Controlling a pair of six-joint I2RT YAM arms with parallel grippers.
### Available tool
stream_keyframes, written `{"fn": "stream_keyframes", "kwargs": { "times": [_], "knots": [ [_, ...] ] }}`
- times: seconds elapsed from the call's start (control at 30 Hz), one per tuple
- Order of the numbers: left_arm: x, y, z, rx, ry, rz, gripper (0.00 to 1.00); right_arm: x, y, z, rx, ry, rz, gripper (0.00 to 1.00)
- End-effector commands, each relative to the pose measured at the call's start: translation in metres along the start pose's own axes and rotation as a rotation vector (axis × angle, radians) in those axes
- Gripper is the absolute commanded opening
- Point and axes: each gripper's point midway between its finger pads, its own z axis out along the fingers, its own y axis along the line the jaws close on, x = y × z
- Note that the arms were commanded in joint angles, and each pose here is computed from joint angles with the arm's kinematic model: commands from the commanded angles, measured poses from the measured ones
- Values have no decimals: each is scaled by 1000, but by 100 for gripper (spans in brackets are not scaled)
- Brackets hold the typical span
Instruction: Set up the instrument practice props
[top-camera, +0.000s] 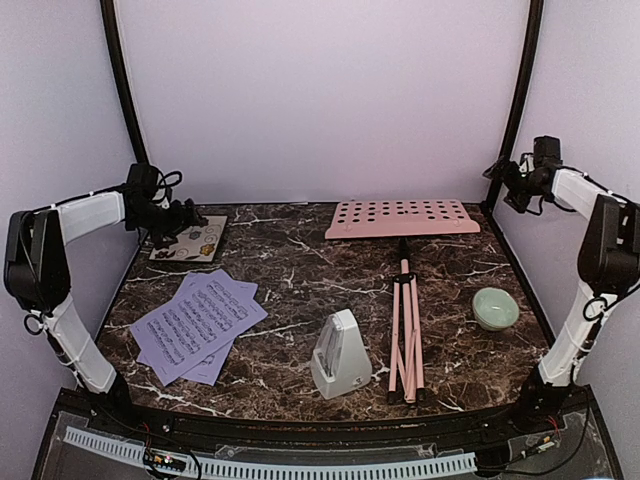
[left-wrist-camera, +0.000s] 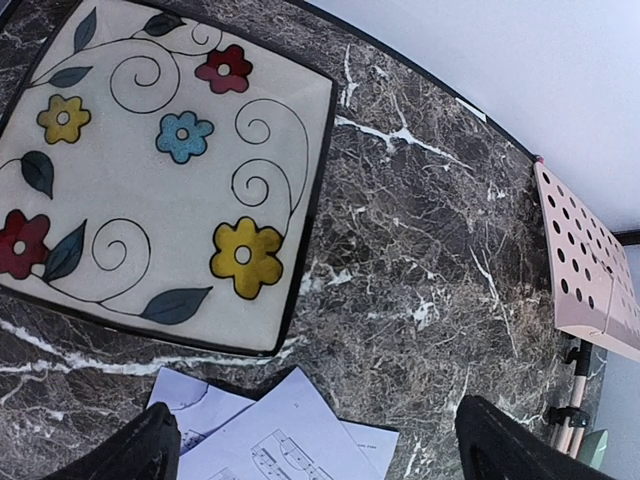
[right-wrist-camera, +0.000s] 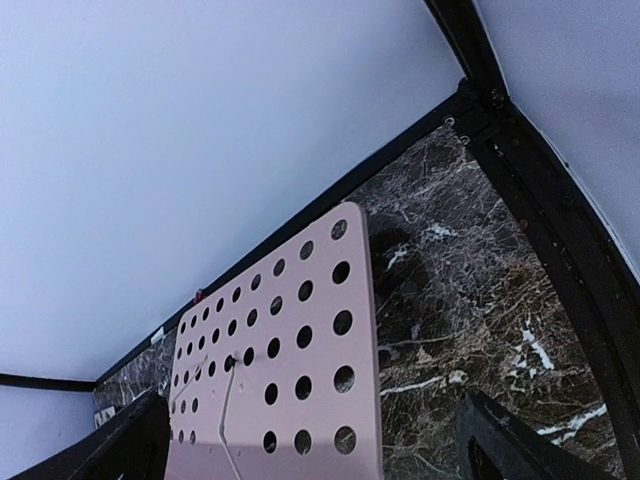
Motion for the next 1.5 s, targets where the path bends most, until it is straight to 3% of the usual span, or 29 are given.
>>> {"fn": "stream_keyframes", "kwargs": {
  "times": [0.0, 0.2, 0.3, 0.43, 0.57, 0.87, 0.97, 1.47],
  "knots": [
    [-11, -16, -1, 61, -10, -6, 99, -19, -1, 11, -67, -1, 81, 100],
    [-10, -19, 4, 84, 1, -19, 99, -20, 1, 19, -114, 9, 98, 99],
    [-12, -23, 4, 100, -11, -7, 99, -3, 15, 26, -147, 82, 78, 99],
    [-18, -27, 2, 117, -33, -6, 99, 19, 36, 27, -163, 83, 65, 100],
    [-16, -30, 5, 132, -23, -11, 99, 36, 18, 42, -174, 87, 167, 99],
    [-15, -30, -7, 110, -35, 15, 99, 18, -25, 58, -77, 59, 183, 97],
    [-12, -28, -11, 103, -42, 18, 99, 25, -30, 69, -110, 103, 206, 95],
    [1, -24, -19, 98, -31, 5, 99, 74, 2, 117, -360, 343, 301, 62]
  ]
}}
